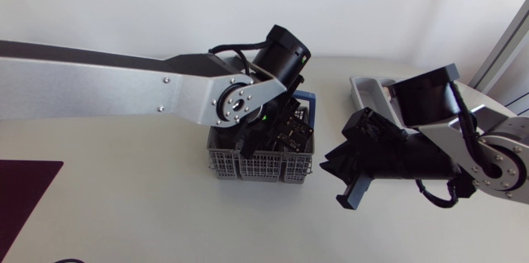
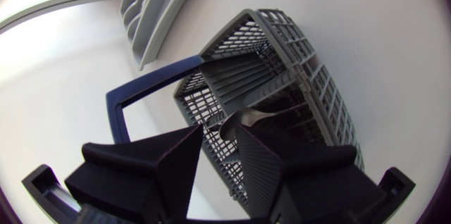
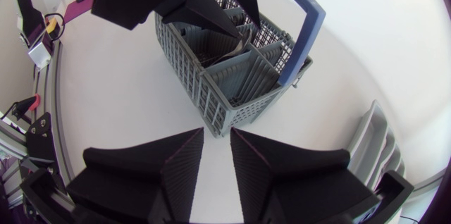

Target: Sort the cutlery from the basket into the organizer compartments.

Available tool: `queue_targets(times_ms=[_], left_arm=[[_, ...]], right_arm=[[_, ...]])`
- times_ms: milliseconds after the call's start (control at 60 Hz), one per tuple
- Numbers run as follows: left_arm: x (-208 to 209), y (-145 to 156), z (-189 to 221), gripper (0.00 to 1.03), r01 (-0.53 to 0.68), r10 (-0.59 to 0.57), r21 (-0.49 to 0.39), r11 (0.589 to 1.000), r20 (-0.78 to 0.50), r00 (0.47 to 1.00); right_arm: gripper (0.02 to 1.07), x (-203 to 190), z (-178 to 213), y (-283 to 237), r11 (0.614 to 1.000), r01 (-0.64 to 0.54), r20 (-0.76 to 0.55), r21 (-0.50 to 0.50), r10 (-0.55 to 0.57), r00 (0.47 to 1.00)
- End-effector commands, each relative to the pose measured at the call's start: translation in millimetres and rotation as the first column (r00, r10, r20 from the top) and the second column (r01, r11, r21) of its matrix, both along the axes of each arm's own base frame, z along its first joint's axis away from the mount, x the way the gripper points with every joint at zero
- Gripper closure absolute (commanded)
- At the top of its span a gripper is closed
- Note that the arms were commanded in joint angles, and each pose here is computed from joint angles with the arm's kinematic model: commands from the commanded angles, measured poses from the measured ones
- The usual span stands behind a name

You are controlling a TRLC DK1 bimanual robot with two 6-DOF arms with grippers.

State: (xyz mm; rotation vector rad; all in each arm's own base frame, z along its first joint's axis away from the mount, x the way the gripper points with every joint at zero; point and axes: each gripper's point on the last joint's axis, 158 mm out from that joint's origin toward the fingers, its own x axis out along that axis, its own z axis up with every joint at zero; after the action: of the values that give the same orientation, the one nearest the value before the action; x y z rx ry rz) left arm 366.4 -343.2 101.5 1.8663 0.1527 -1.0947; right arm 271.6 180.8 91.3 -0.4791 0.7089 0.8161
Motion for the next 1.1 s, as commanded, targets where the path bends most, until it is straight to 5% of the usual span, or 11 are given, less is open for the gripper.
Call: queue_targets(times_ms=[0, 450, 1083], left_arm=[[1.3, -9.2, -3.6, 0.69, 0.052, -0.054, 0.064, 0.997, 0.024, 0.998], [-2.2, 9.1, -22.8, 0.69, 0.078, -0.081, 0.288, 0.954, -0.001, 0.997], [10.2, 40.1, -21.0, 0.81, 0.021, -0.027, 0.377, 0.926, 0.009, 1.0]], right_arm=[[0.75, -5.8, -6.6, -5.0, 1.0, -0.008, -0.006, -0.01, 0.007, 1.0], [0.75, -9.7, -6.6, -7.5, 1.0, -0.016, -0.001, -0.004, 0.016, 1.0], [0.75, -11.2, -3.6, -5.0, 1.0, -0.027, 0.002, 0.003, 0.027, 1.0]])
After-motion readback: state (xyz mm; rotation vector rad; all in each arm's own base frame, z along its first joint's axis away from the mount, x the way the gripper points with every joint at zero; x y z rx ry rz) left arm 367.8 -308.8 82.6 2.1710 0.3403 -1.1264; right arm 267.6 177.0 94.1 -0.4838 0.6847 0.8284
